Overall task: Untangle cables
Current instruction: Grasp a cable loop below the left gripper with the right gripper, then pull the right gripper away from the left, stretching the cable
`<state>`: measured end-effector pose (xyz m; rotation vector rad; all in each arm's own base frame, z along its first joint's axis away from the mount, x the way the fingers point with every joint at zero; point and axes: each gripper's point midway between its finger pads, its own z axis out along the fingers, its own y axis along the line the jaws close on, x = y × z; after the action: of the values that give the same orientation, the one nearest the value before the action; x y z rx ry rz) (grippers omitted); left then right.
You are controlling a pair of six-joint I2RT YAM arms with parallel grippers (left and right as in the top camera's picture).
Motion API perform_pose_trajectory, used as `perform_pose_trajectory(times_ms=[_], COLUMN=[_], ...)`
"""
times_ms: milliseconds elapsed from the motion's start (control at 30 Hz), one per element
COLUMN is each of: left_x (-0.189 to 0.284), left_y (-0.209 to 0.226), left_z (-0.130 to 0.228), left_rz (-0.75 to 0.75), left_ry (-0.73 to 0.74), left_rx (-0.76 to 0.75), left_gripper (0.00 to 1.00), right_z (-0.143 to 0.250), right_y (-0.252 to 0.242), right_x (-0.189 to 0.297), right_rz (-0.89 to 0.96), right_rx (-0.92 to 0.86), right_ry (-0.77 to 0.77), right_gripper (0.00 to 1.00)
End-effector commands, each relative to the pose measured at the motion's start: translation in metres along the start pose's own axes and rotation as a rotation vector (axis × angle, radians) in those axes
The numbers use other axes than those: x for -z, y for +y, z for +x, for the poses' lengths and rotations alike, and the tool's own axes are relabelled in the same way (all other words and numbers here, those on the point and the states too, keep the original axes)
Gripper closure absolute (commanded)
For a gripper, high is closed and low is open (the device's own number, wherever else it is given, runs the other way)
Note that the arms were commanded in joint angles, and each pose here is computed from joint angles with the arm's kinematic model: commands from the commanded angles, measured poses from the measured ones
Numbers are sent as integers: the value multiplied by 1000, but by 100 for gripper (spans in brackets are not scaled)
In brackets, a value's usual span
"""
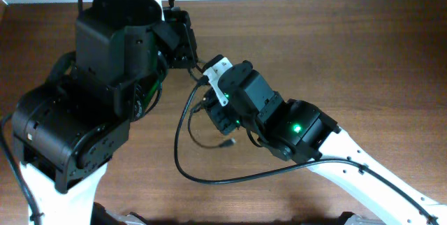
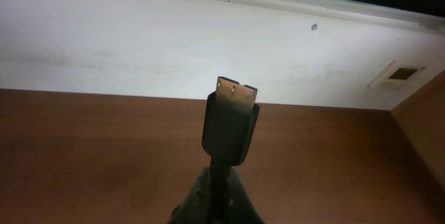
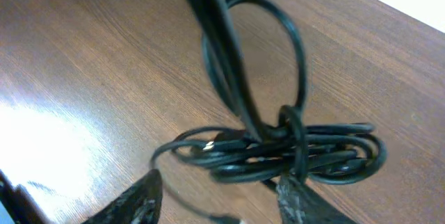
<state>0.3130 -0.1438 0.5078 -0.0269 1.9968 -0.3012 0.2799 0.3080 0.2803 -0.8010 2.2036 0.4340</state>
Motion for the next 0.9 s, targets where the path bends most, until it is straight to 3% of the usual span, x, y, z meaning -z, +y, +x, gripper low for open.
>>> perform_pose_trajectory(times_ms=[0,633,667,700,733,867], left_x=[6,25,28,28,28,27], left_y=[1,-6,-5,-5,-5,-4], left_z=[-7,-22,-22,-22,-22,-20], left_rz=[1,76,78,76,76,71], left_ry=[-32,-91,-95,-95,-93,-86], left_rx=[-1,19,20,20,19,1], left_gripper=[100,100,100,100,100,100], right_z=[3,4,3,3,3,3], right_y=[4,4,4,4,4,3], right_x=[-8,-11,-11,-11,-11,-11], right_rz=[-6,-6,-6,-6,-6,0], right_rx=[1,2,2,1,2,6], right_ry=[16,18,17,15,16,15], right_gripper=[50,52,53,86,96,96])
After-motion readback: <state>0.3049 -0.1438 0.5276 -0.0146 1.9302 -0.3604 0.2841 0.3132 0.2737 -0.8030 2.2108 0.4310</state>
